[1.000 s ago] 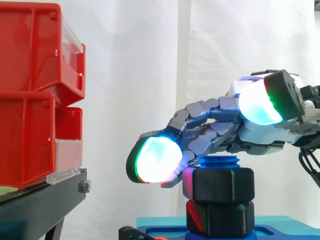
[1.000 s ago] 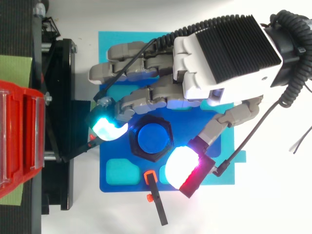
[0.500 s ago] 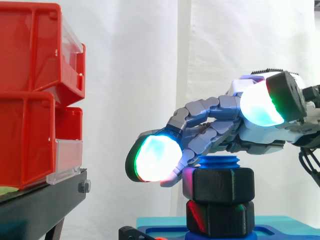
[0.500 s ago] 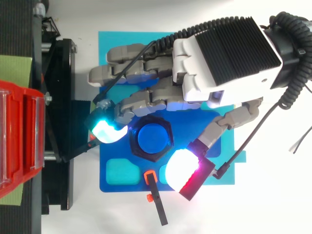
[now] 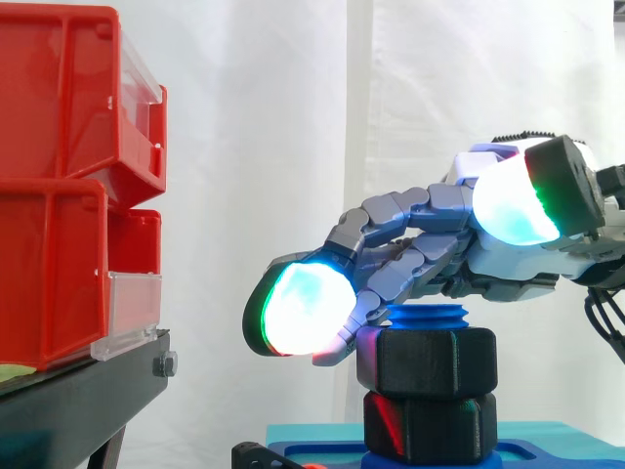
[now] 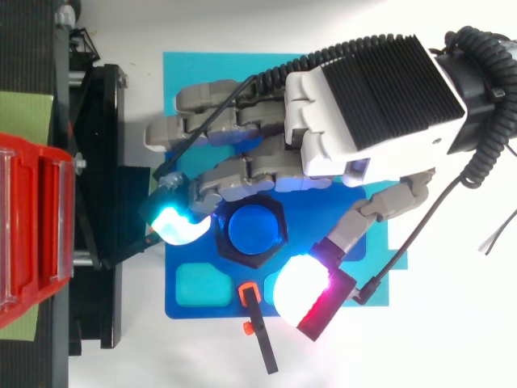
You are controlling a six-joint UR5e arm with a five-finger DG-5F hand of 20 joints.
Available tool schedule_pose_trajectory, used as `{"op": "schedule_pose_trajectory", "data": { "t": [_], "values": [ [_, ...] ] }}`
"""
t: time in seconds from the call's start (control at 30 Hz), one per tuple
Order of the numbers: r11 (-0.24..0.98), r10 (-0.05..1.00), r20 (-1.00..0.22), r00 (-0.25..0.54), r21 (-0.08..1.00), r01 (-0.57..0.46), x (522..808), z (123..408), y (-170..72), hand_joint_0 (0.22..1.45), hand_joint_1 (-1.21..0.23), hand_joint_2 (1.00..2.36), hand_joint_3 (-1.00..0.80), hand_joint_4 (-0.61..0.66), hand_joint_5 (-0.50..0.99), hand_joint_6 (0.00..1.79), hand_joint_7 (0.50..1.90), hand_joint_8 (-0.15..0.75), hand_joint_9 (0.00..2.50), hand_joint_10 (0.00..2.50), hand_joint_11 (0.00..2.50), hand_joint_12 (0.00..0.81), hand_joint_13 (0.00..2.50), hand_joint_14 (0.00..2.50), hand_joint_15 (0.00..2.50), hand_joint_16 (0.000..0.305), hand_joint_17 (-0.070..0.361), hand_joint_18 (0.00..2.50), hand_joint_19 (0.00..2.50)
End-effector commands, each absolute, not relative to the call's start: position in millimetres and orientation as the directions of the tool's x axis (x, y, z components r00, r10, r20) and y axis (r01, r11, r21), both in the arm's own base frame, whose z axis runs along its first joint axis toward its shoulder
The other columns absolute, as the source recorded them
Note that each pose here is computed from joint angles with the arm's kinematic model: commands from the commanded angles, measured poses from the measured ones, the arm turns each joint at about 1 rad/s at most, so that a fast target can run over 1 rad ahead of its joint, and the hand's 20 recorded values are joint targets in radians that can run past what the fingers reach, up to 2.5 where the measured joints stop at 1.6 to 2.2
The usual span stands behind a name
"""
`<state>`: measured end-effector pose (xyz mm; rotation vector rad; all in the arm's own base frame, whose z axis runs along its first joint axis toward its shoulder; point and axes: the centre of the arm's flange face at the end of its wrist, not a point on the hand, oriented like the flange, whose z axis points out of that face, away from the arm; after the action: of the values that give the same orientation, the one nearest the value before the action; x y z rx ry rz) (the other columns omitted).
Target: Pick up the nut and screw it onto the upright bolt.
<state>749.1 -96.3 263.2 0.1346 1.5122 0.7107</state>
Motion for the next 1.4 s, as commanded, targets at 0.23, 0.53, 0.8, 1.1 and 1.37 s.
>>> {"op": "schedule_pose_trajectory", "data": {
  "t": [0.23,0.53,0.8,1.1,1.37],
  "values": [
    [0.794,0.502,-0.859,-0.099,0.503,-0.341,748.9,263.4,-96.2,0.48,-0.29,1.00,-0.50,0.22,-0.16,0.50,0.80,0.237,0.40,0.00,0.00,0.316,0.10,0.00,0.00,0.036,0.080,0.00,0.00],
    [0.784,0.516,-0.850,-0.109,0.520,-0.338,749.0,262.1,-95.0,0.48,-0.29,1.00,-0.50,0.22,-0.15,0.50,0.81,0.239,0.41,0.00,0.00,0.317,0.11,0.00,0.00,0.036,0.080,0.00,0.00],
    [0.785,0.516,-0.849,-0.109,0.520,-0.336,748.5,263.0,-96.2,0.48,-0.30,1.00,-0.50,0.21,-0.16,0.50,0.80,0.240,0.41,0.00,0.00,0.317,0.11,0.00,0.00,0.036,0.080,0.00,0.00],
    [0.784,0.517,-0.848,-0.112,0.523,-0.335,748.5,261.6,-96.2,0.48,-0.29,1.00,-0.50,0.20,-0.17,0.50,0.80,0.241,0.40,0.00,0.00,0.319,0.11,0.00,0.00,0.036,0.080,0.00,0.00],
    [0.785,0.516,-0.849,-0.111,0.521,-0.336,748.3,262.8,-96.2,0.48,-0.29,1.00,-0.50,0.21,-0.17,0.50,0.80,0.242,0.40,0.00,0.00,0.320,0.11,0.00,0.00,0.036,0.081,0.00,0.00]
  ]
}}
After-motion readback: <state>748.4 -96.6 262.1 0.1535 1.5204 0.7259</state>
